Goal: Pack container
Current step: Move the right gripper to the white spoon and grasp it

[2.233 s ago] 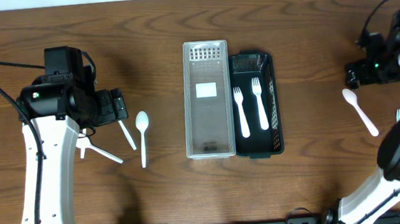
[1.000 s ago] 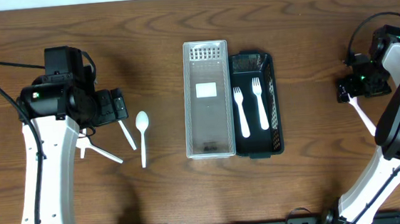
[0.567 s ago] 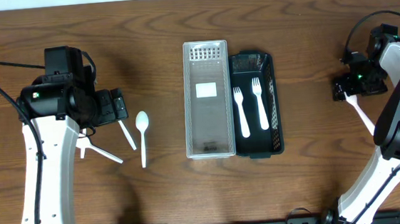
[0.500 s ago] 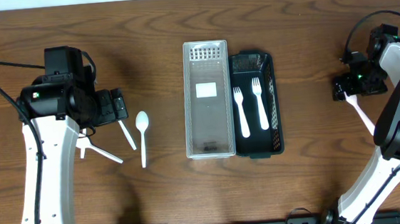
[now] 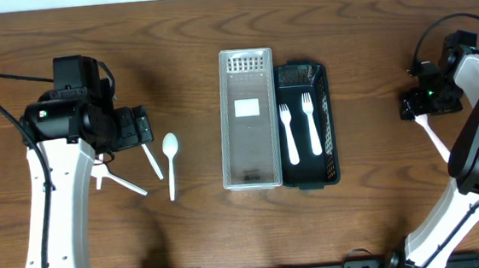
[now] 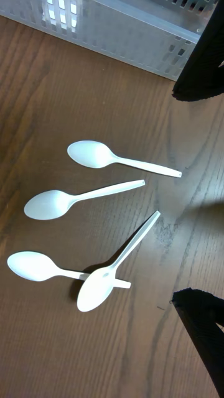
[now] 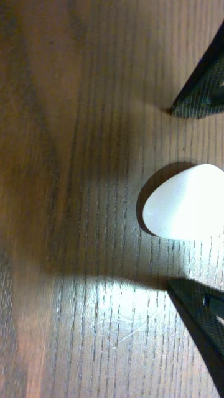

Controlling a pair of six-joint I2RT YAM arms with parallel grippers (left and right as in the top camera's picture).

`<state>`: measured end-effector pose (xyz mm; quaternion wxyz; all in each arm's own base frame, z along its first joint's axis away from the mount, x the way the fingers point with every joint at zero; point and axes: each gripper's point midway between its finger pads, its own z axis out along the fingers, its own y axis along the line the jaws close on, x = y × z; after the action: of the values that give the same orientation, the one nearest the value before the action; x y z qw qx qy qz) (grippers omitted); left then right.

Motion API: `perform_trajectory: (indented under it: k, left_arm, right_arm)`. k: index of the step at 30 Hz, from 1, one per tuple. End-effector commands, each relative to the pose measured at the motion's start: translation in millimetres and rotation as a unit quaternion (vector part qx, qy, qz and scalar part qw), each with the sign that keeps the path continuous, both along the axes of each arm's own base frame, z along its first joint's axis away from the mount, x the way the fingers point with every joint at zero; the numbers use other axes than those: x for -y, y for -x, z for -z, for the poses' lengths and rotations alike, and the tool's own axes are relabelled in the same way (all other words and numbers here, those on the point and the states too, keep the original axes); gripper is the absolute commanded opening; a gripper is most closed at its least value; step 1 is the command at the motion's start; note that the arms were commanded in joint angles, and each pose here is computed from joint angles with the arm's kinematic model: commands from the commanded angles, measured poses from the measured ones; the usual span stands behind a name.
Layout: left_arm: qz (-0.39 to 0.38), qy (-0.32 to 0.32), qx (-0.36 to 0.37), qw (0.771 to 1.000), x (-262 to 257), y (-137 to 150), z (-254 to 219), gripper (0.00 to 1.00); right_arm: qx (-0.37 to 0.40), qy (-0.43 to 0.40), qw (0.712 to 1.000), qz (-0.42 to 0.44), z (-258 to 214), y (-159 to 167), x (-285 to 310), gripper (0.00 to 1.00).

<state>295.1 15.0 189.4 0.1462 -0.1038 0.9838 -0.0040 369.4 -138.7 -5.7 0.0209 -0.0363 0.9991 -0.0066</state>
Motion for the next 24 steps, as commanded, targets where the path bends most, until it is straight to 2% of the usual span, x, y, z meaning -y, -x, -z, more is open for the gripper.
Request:
perform_trajectory:
  k: [1, 12, 21, 24]
  left_arm:
    - [0.001, -0.008, 0.006, 1.0, -3.4, -2.2, -5.5, 0.98]
    - [0.001, -0.008, 0.006, 1.0, -3.4, -2.2, -5.5, 0.98]
    - [0.001, -0.007, 0.006, 1.0, -3.4, -2.1, -5.4, 0.98]
    - [0.001, -0.007, 0.006, 1.0, -3.4, -2.1, -5.4, 0.98]
  right_arm:
    - [-0.043, -0.027, 0.999, 0.003, 25.2, 21.3, -13.3, 0.77]
    - [-0.045, -0.027, 0.999, 0.003, 25.1, 22.3, -13.7, 0.45]
    - [-0.045, -0.027, 0.999, 0.004, 25.1, 22.3, -13.7, 0.31]
    - [-0.045, -0.027, 0.998, 0.016, 25.1, 22.1, -13.7, 0.31]
